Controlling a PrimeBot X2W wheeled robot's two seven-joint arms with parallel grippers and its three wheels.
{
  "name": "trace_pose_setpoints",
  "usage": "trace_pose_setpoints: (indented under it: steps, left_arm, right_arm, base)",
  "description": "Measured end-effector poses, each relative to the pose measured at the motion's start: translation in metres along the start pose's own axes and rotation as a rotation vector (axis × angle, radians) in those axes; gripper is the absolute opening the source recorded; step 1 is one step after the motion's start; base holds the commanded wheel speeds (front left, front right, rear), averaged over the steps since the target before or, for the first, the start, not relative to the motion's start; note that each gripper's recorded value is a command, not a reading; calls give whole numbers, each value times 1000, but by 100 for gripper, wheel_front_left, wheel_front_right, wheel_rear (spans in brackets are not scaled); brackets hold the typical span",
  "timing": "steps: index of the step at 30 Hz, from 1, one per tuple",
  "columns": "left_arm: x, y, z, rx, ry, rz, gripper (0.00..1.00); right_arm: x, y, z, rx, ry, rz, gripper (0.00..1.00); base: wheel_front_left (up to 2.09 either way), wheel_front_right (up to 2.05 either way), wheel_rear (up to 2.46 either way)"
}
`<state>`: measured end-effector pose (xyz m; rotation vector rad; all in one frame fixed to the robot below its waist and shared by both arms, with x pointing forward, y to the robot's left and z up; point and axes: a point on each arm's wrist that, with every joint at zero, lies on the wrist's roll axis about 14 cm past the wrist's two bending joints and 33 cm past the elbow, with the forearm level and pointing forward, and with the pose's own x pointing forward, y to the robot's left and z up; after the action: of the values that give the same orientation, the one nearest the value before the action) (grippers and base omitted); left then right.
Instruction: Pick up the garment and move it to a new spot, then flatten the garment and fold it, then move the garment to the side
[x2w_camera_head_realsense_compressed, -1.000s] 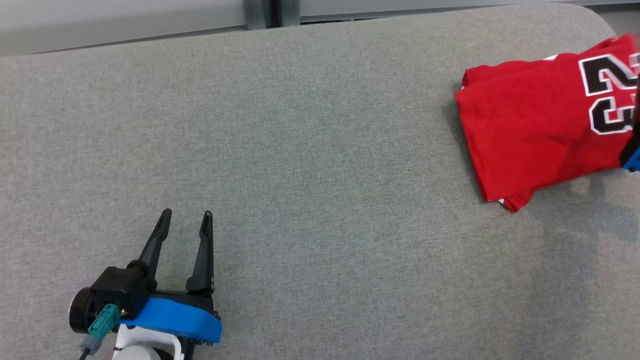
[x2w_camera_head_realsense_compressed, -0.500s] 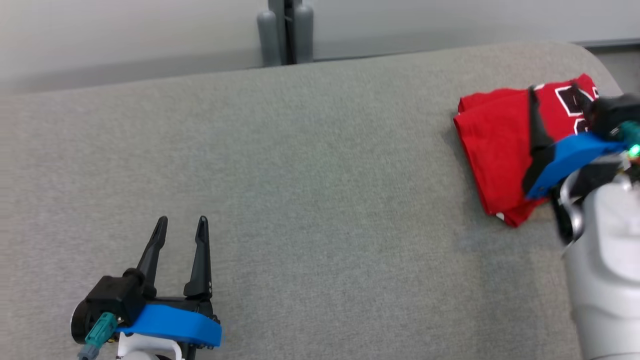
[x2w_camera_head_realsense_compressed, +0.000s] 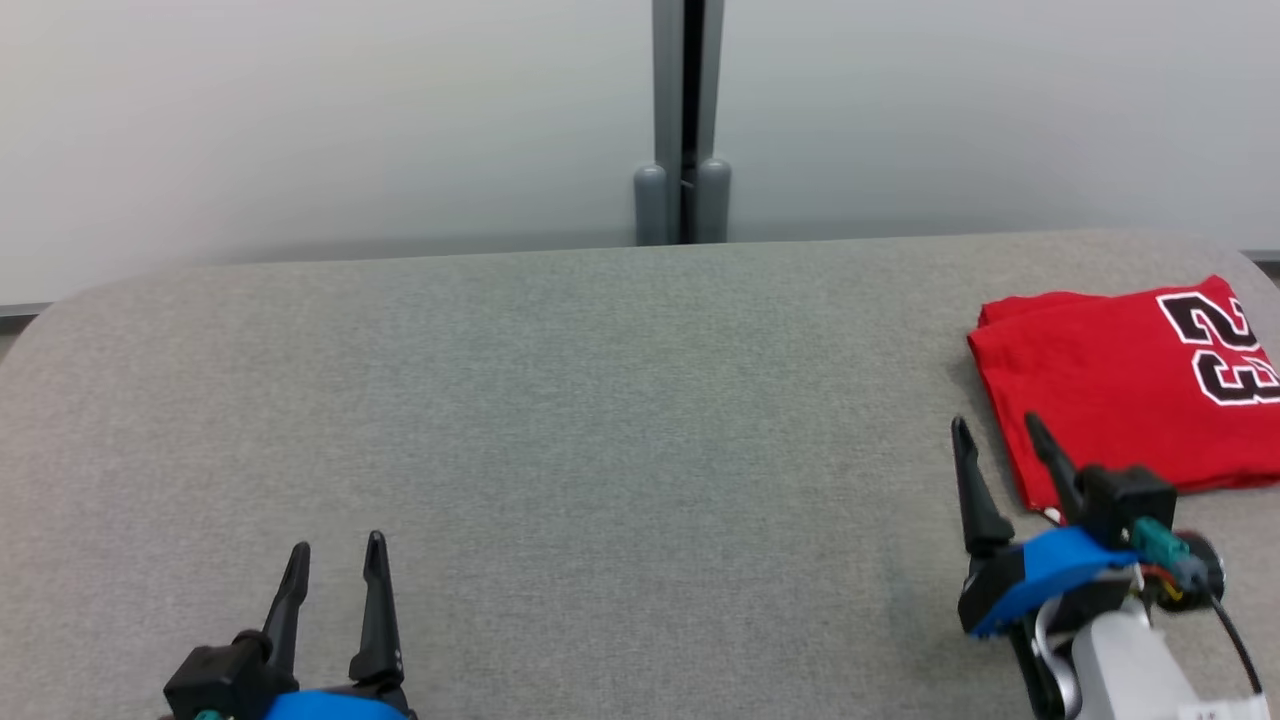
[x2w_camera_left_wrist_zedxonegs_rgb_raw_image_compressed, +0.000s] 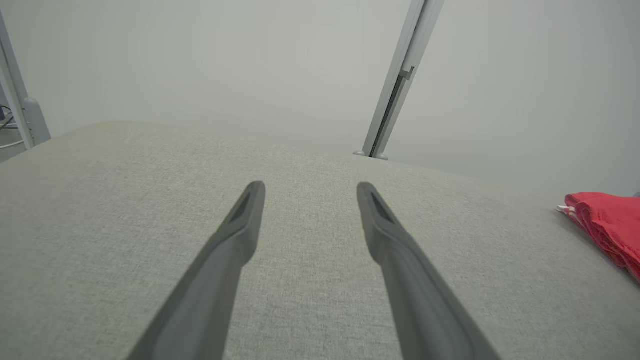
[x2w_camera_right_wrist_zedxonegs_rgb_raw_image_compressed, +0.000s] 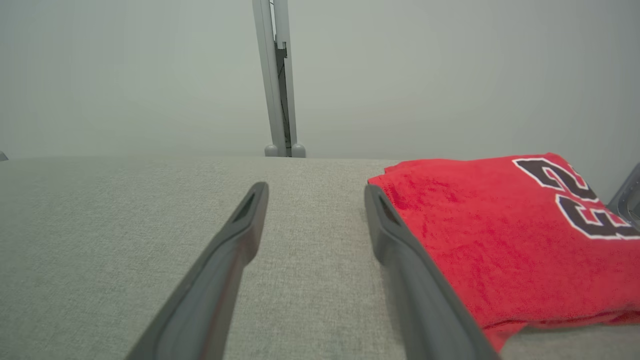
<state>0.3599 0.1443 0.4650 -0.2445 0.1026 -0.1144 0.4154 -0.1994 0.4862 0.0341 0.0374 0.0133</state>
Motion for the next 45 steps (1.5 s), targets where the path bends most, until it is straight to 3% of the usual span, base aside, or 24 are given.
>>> trace_pose_setpoints:
  steps: [10, 22, 23, 28, 45]
  left_arm:
    - [-26, 13, -6, -48, 0, 64, 100]
    - [-24, 14, -16, -41, 35, 59, 100]
    - [-24, 13, -17, -41, 37, 57, 0]
    - [-33, 14, -38, -58, 105, 75, 0]
    - [-23, 27, -33, -329, 117, 142, 0]
  right_arm:
    - [-37, 21, -18, 102, 5, 41, 100]
    - [-44, 28, -23, 130, 12, 57, 100]
    - [-44, 29, -23, 130, 13, 58, 0]
    - [-52, 28, -44, 142, 84, 47, 0]
    - [-50, 14, -41, 439, 95, -41, 0]
  base:
    - [0, 0, 0]
    - [0, 0, 0]
    - [0, 0, 0]
    - [0, 0, 0]
    - [0, 0, 0]
